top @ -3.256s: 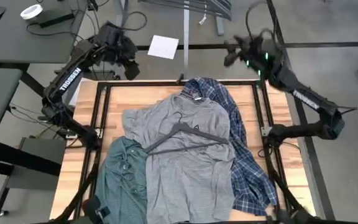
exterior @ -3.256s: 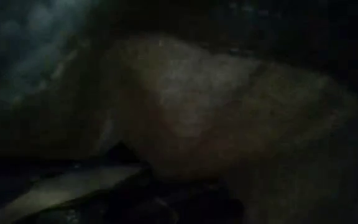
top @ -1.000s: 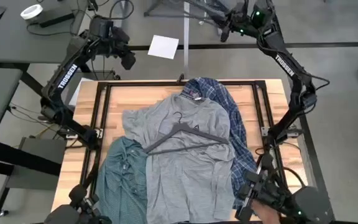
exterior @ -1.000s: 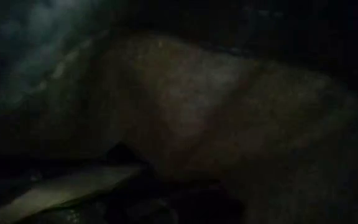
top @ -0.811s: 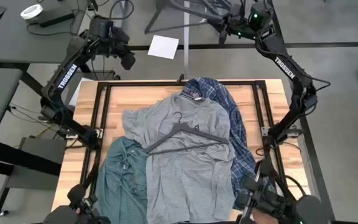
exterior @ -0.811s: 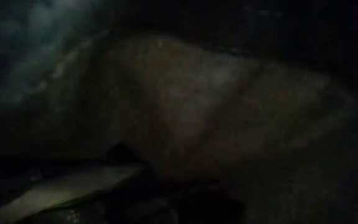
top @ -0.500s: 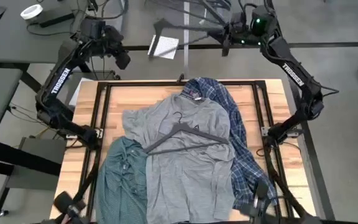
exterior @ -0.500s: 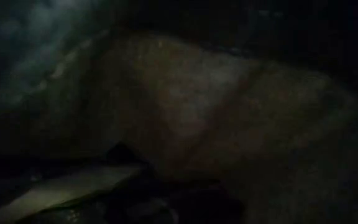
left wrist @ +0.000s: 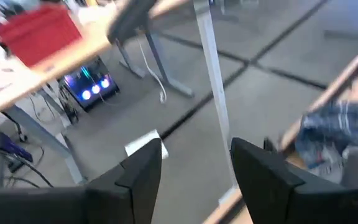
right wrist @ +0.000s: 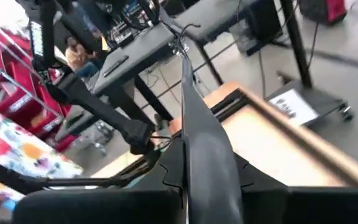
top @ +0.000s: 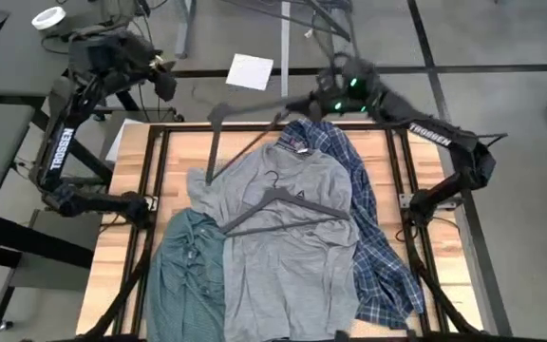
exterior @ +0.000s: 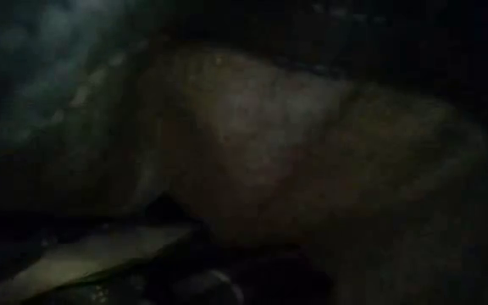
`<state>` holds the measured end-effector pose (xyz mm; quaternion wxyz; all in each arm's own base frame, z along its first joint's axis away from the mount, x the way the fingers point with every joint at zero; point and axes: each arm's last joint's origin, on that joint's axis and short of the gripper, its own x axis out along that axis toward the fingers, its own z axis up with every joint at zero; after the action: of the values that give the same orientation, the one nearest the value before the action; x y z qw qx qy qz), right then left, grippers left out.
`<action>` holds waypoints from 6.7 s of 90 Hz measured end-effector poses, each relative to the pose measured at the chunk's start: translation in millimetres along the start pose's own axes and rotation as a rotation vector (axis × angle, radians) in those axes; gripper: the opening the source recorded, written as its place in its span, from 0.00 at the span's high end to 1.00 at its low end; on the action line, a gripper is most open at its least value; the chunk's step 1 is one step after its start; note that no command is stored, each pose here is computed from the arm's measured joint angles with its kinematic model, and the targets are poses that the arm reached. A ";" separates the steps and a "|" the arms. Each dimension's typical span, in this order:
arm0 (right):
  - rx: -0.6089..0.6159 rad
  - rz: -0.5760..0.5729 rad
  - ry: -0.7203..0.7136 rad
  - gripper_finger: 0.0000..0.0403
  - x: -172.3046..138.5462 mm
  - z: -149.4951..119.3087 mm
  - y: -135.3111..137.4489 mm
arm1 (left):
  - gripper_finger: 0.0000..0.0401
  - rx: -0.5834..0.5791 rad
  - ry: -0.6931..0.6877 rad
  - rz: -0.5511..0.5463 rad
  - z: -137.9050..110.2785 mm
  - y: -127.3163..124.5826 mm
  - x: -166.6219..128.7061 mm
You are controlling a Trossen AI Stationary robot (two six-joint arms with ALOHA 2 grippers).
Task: Hang clothes
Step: Remove the gray hanger from the hanger rack, then move the gray hanger to the center of the table
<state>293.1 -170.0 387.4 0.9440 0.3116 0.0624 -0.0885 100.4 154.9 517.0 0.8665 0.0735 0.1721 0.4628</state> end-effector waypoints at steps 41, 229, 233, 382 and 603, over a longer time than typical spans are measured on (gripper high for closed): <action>0.388 -0.080 0.061 0.86 24.1 -107.4 -37.8 | 0.56 0.048 -0.022 -0.084 3.9 -15.3 -3.2; -0.619 -0.275 -0.334 0.93 -121.7 123.5 -150.6 | 0.56 0.039 0.294 -0.176 -26.3 -33.7 85.2; -0.634 -0.287 -0.349 0.93 -127.3 126.8 -143.7 | 0.56 0.042 0.292 -0.176 -26.1 -33.7 85.2; -0.001 0.195 -0.005 0.93 -22.1 -84.4 49.6 | 0.56 -0.014 0.240 -0.309 -13.5 -58.6 11.7; -0.254 -0.427 0.298 0.43 -22.8 -155.8 -25.8 | 0.58 -0.345 0.922 -0.401 -240.5 -180.1 123.5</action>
<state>255.7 -94.1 252.1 0.9160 0.1800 0.2751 -0.2300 215.5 148.4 213.3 0.7718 -0.3154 0.4672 0.2942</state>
